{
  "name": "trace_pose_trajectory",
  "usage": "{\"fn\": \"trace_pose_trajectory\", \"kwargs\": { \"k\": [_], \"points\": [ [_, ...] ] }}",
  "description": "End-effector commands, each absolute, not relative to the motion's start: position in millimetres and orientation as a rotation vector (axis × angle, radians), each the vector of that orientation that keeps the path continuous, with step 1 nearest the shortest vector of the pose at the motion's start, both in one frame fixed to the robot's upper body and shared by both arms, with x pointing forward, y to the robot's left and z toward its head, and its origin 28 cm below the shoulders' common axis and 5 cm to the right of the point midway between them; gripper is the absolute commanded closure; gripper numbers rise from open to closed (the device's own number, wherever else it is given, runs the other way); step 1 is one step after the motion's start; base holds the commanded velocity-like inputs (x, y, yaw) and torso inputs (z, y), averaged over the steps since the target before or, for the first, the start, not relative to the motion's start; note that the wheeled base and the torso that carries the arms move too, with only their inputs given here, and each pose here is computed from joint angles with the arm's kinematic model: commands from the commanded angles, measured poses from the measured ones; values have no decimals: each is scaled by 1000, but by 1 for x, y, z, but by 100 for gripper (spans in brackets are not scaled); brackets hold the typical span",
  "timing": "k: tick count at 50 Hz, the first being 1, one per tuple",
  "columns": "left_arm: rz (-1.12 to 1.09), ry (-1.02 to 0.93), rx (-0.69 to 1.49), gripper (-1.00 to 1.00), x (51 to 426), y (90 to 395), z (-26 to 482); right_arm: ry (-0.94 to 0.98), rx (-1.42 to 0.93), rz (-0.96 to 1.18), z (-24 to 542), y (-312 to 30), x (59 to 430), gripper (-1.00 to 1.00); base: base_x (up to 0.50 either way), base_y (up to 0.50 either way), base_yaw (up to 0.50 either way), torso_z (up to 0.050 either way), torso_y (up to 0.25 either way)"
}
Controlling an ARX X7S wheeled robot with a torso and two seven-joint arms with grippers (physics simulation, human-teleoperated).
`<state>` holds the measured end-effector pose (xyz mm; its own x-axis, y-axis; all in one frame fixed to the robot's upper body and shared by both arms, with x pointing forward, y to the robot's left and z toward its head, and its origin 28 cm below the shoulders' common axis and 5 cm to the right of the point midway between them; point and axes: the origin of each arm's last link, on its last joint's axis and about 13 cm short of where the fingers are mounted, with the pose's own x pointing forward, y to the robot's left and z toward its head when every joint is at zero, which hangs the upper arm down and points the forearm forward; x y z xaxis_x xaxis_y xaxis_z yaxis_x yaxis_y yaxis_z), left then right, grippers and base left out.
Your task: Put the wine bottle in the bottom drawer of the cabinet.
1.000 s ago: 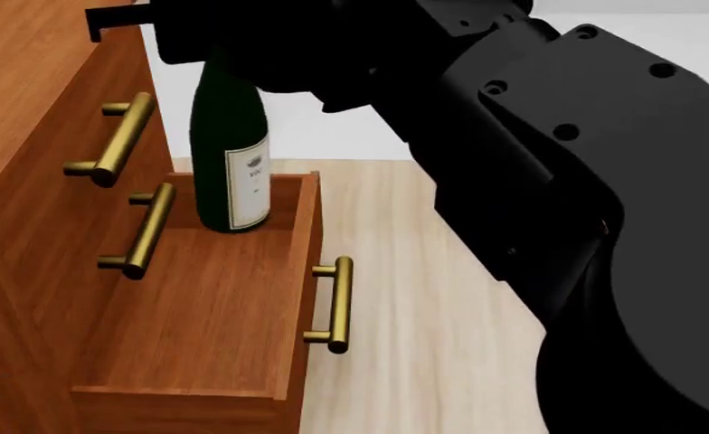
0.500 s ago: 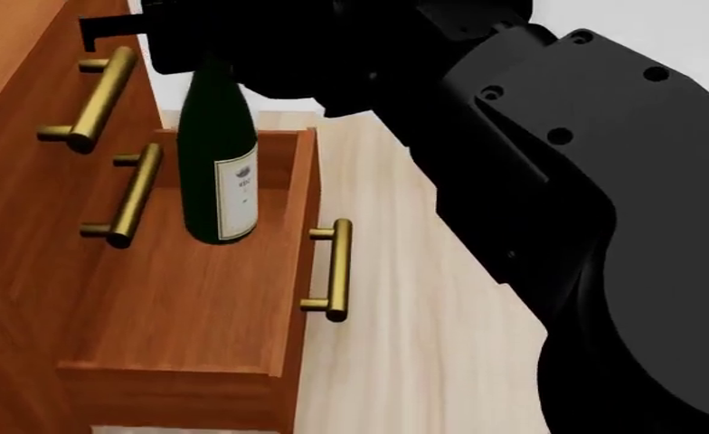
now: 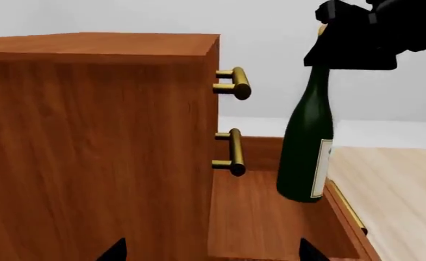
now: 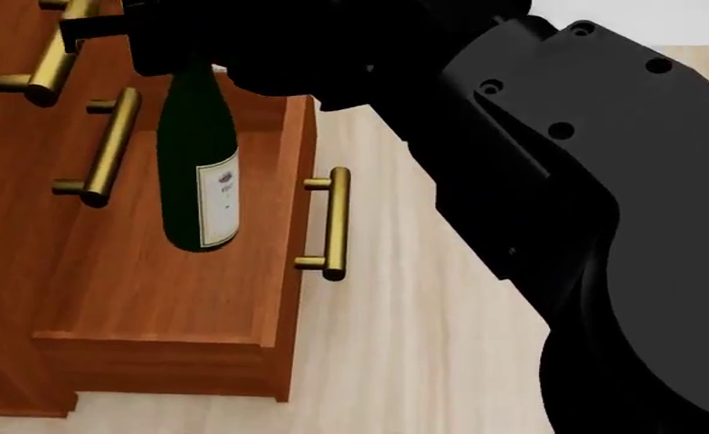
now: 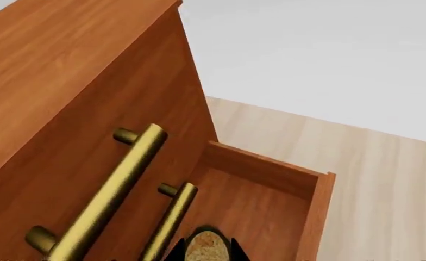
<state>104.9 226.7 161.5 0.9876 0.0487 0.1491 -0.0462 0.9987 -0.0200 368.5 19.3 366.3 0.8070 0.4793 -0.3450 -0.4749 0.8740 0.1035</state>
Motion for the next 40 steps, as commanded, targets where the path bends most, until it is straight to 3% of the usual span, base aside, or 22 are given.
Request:
{"fn": "trace_pose_trajectory", "kwargs": {
  "k": [1, 7, 40],
  "points": [
    [44, -150, -15, -100, 104, 226, 161, 352, 3, 543, 375, 21, 365, 100, 0, 0, 0, 4, -145],
    [47, -150, -24, -100, 104, 227, 161, 378, 3, 562, 374, 22, 363, 100, 0, 0, 0, 4, -123],
    [41, -153, -27, -100, 103, 227, 161, 447, 57, 613, 371, 18, 363, 100, 0, 0, 0, 0, 0]
  ]
}}
